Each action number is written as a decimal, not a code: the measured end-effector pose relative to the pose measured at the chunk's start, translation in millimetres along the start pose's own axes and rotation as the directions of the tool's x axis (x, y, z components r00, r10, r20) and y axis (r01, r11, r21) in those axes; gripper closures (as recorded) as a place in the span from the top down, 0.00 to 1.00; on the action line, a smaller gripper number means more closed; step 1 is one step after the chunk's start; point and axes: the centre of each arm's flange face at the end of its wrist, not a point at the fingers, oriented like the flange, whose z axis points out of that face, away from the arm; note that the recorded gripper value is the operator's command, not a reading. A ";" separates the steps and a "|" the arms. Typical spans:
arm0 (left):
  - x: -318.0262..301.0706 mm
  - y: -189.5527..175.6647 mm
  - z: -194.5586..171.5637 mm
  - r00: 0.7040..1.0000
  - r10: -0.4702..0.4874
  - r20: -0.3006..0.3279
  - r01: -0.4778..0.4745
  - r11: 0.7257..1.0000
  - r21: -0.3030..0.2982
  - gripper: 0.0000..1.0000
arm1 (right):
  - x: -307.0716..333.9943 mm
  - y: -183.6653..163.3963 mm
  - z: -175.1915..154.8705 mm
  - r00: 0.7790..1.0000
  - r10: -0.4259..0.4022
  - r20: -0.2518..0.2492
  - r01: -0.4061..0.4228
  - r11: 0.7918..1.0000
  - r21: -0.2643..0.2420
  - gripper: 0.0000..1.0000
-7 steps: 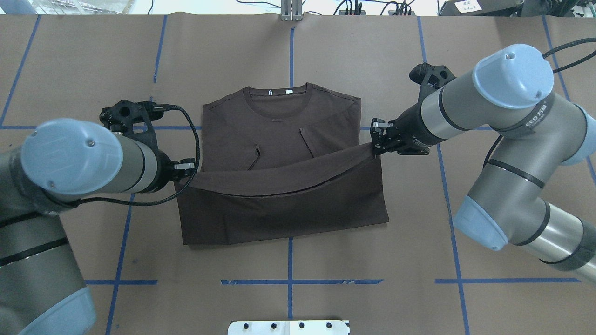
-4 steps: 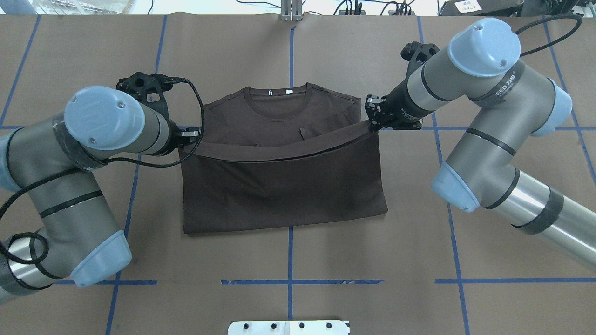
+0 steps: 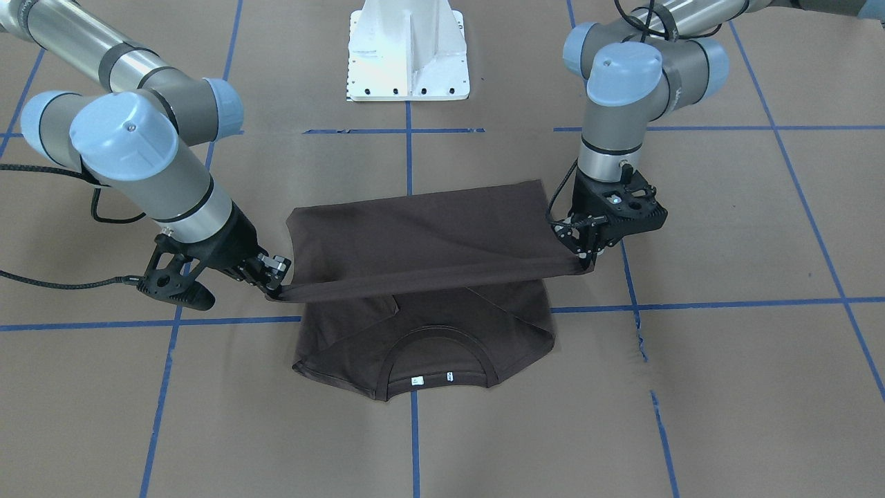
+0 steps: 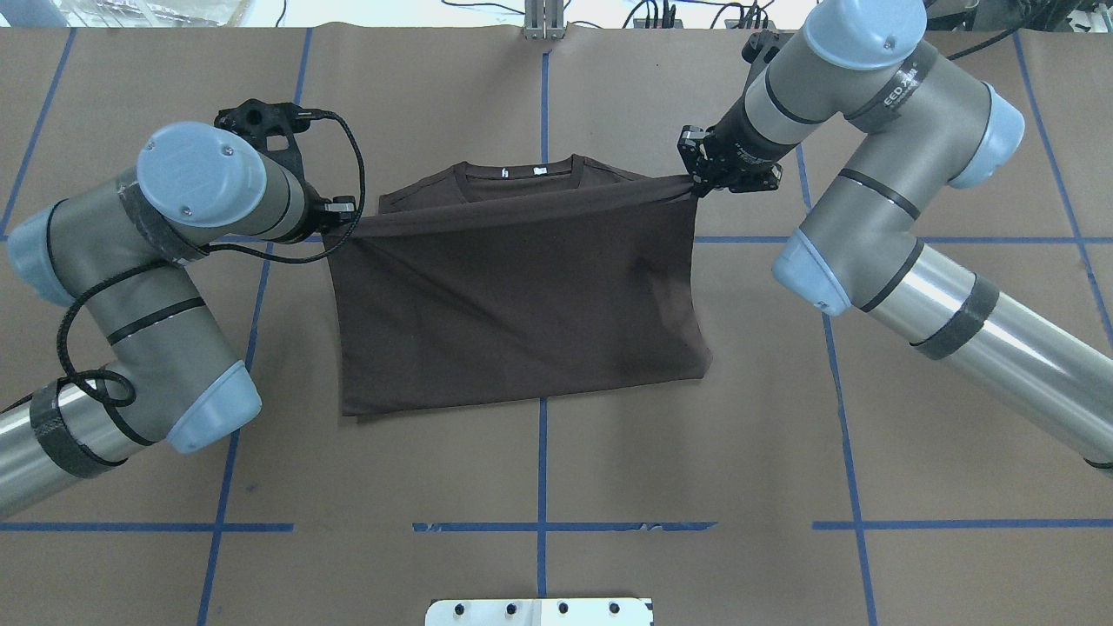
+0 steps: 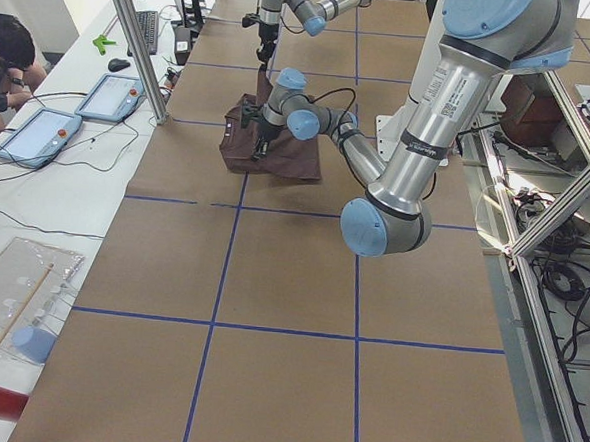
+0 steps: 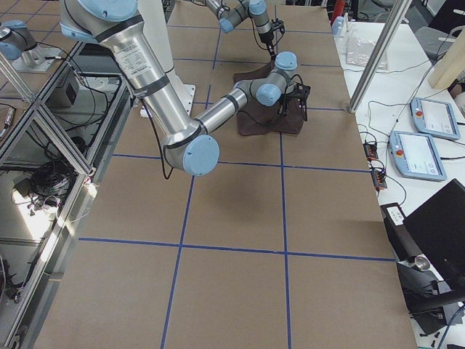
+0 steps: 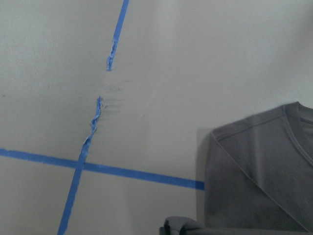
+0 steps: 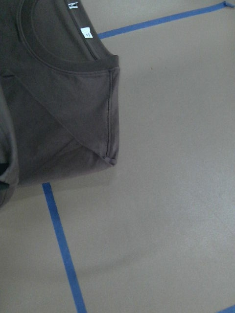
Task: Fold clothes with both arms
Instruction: 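Lift the hem with both grippers and fold it toward the collar, then release the hem and raise the right gripper away from the shirt, then lower the right gripper to the folded shirt's side edge and drag it outward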
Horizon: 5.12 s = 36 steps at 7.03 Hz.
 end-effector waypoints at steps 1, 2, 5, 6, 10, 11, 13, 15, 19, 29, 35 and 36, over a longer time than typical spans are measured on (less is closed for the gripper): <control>6.9 -4.0 4.8 1.000 -0.001 -0.004 0.001 1.000 0.003 0.00 | -8.6 -7.0 3.0 1.000 0.006 -0.004 -0.006 1.000 0.000 0.00; 16.1 -7.7 8.7 1.000 -0.004 -0.006 0.004 1.000 0.003 0.00 | -11.4 -11.6 7.7 1.000 0.010 -0.013 -0.010 1.000 0.000 0.00; 37.3 -18.3 20.5 1.000 -0.014 0.004 0.014 1.000 0.002 0.00 | -11.8 -16.4 15.6 1.000 0.008 -0.007 -0.008 1.000 0.003 0.00; 41.6 -23.1 26.5 1.000 -0.018 0.014 0.018 1.000 0.002 0.00 | -12.2 -17.1 16.9 1.000 0.007 -0.007 -0.007 1.000 0.005 0.00; 30.1 -50.4 32.7 0.999 -0.046 0.026 0.045 0.999 0.029 0.00 | -15.6 -24.6 27.5 1.000 0.014 -0.025 -0.014 1.000 0.005 0.00; 30.1 -51.5 33.4 0.999 -0.046 0.024 0.045 0.999 0.031 0.00 | -15.4 -26.2 27.3 1.000 0.015 -0.025 -0.015 1.000 0.007 0.00; 31.4 -52.1 33.4 0.999 -0.045 0.022 0.044 0.999 0.031 0.00 | -15.5 -35.2 22.7 0.999 0.023 -0.024 -0.022 1.000 0.017 0.00; 32.6 -51.6 32.9 0.999 -0.042 0.020 0.041 0.999 0.030 0.09 | -19.1 -43.1 22.5 1.000 0.023 -0.017 -0.023 0.999 0.024 0.00; 35.7 -52.4 30.1 0.999 -0.033 0.010 0.033 0.999 0.034 1.00 | -18.4 -37.4 28.0 1.000 -0.009 0.022 0.009 1.000 0.024 1.00; 53.0 -52.4 -17.3 0.999 -0.031 -0.026 0.032 0.999 0.019 1.00 | 66.6 141.3 82.4 0.991 -0.132 -0.015 0.131 0.988 -0.082 0.64; 51.4 -52.4 -19.1 0.999 -0.030 -0.027 0.031 0.999 0.023 1.00 | 66.5 155.5 87.9 0.989 -0.147 -0.016 0.145 0.984 -0.102 0.00; 51.5 -52.5 -19.4 0.999 -0.030 -0.027 0.031 0.999 0.023 1.00 | 71.5 154.7 87.0 0.989 -0.145 -0.020 0.143 0.985 -0.102 0.00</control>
